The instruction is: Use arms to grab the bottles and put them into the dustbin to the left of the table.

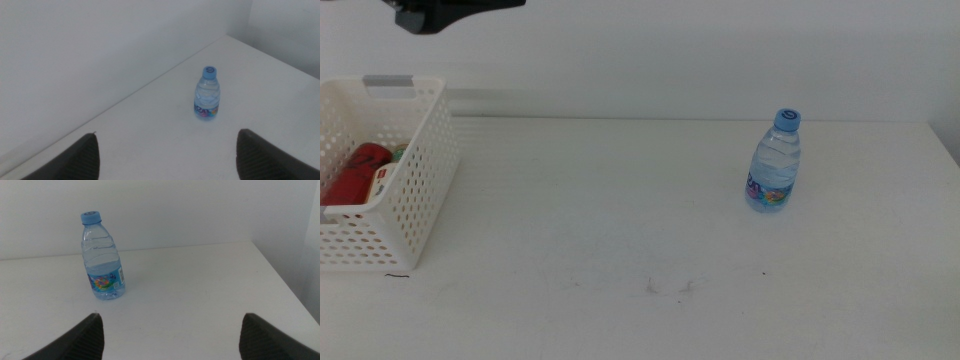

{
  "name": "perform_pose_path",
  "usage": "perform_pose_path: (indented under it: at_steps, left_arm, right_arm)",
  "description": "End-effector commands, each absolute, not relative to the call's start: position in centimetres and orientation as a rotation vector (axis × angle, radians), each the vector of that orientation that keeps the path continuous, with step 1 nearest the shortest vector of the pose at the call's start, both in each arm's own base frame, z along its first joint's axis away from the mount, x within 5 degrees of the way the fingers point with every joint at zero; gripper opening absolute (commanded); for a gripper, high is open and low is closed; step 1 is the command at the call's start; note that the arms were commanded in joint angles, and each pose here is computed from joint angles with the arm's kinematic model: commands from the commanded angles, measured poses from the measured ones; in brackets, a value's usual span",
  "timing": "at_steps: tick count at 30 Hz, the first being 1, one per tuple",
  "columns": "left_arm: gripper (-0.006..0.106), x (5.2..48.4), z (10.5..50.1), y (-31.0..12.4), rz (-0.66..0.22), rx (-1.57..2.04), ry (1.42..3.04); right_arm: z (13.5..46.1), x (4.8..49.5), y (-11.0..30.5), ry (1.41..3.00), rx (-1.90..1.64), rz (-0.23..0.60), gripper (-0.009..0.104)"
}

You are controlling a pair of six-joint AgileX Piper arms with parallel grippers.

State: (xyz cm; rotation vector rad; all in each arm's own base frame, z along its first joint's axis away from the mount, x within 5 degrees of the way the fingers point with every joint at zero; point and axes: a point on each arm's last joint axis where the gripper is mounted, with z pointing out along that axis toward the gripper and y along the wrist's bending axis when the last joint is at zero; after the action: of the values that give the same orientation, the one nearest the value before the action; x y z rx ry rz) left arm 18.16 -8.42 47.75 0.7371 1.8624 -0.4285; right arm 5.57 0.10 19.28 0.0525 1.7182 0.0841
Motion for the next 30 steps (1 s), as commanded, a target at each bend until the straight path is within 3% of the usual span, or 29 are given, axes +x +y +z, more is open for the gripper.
perform_pose_path:
  at_steps: [1, 4, 7, 9, 11, 14, 16, 25, 30]
  left_arm:
    - [0.094, 18.1, 47.9, -8.5, -0.436, 0.726, 1.844]
    - [0.094, 18.1, 47.9, -8.5, -0.436, 0.726, 1.844]
    - [0.094, 18.1, 47.9, -8.5, -0.436, 0.726, 1.844]
    - [0.094, 18.1, 47.9, -8.5, -0.436, 0.726, 1.844]
    - [0.094, 18.1, 47.9, -8.5, -0.436, 0.726, 1.844]
    - [0.094, 18.2, 47.9, -8.4, -0.423, 0.729, 1.847]
    - [0.094, 18.1, 47.9, -8.3, -0.407, 0.732, 1.847]
    - [0.094, 18.2, 47.8, -8.2, -0.39, 0.735, 1.85]
    - [0.094, 18.2, 47.9, -8.3, -0.393, 0.728, 1.843]
  right_arm:
    - [19.2, 5.6, 0.0, 1.714, 0.045, 0.06, 0.089]
    - [19.2, 5.6, 0.0, 1.714, 0.045, 0.06, 0.089]
    - [20.4, 5.6, 0.1, 1.587, -0.046, -0.015, 0.089]
    - [21.2, 5.7, 0.2, 1.499, 0.006, 0.057, 0.089]
    - [21.1, 6.7, 0.3, 1.551, 0.017, 0.074, 0.089]
    - [20.4, 8.8, 0.5, 1.67, -0.108, -0.005, 0.089]
    - [20.8, 10.4, 1.1, 1.655, -0.198, -0.01, 0.089]
    - [19.3, 19.7, 3.2, 1.777, -0.451, 0.115, 0.089]
    - [17.4, 24.4, 4.4, 1.836, -0.491, 0.276, 0.089]
